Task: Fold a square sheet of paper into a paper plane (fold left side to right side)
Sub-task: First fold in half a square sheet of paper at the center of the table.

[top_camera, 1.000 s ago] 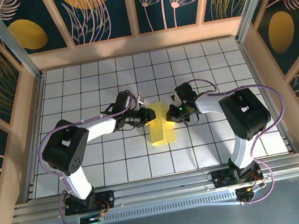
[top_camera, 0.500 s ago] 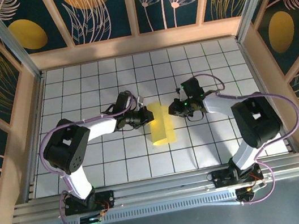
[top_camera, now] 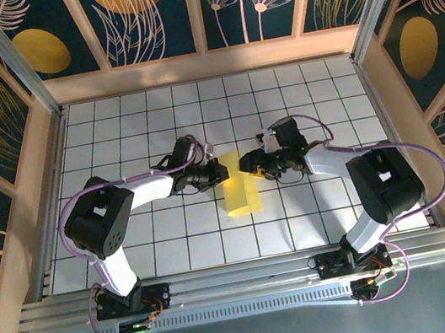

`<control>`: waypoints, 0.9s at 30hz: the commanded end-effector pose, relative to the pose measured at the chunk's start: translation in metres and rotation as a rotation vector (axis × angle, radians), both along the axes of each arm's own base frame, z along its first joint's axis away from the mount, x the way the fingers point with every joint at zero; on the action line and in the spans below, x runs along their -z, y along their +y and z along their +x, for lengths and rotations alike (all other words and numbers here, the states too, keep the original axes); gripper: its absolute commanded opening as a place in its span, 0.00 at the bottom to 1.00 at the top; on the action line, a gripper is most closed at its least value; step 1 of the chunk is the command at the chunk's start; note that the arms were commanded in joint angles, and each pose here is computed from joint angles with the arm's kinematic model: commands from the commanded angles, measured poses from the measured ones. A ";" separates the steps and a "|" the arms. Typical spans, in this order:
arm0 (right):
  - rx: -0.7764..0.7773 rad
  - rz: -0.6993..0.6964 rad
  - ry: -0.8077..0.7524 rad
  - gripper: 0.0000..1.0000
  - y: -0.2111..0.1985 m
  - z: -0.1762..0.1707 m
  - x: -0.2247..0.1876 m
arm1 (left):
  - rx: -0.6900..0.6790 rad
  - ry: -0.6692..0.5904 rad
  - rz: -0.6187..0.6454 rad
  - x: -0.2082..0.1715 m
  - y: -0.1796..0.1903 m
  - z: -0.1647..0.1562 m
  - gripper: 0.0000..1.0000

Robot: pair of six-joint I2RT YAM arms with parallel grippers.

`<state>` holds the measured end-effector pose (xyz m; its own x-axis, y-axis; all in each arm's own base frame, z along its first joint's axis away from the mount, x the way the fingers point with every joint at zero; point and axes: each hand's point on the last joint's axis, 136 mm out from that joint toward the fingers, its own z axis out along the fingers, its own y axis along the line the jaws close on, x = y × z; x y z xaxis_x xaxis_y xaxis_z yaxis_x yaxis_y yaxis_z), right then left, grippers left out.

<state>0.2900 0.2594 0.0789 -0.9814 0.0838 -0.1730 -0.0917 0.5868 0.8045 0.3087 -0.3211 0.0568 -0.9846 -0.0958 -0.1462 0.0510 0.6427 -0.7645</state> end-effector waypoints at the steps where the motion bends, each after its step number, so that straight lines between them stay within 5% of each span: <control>1: -0.046 0.056 0.012 0.56 0.018 -0.001 -0.003 | 0.008 0.014 0.006 0.001 -0.004 -0.002 0.00; 7: -0.063 0.066 0.026 0.40 0.026 -0.003 0.001 | 0.010 0.018 0.009 0.002 -0.004 -0.003 0.00; 13: -0.045 0.020 0.032 0.00 0.020 -0.002 0.008 | -0.009 -0.017 -0.005 -0.012 -0.005 0.002 0.11; 18: 0.011 -0.093 0.053 0.00 0.004 0.003 0.023 | -0.065 -0.073 0.019 -0.028 0.005 0.008 0.38; 27: 0.057 -0.228 0.080 0.00 -0.013 0.009 0.040 | -0.091 -0.076 0.139 -0.017 0.025 0.005 0.52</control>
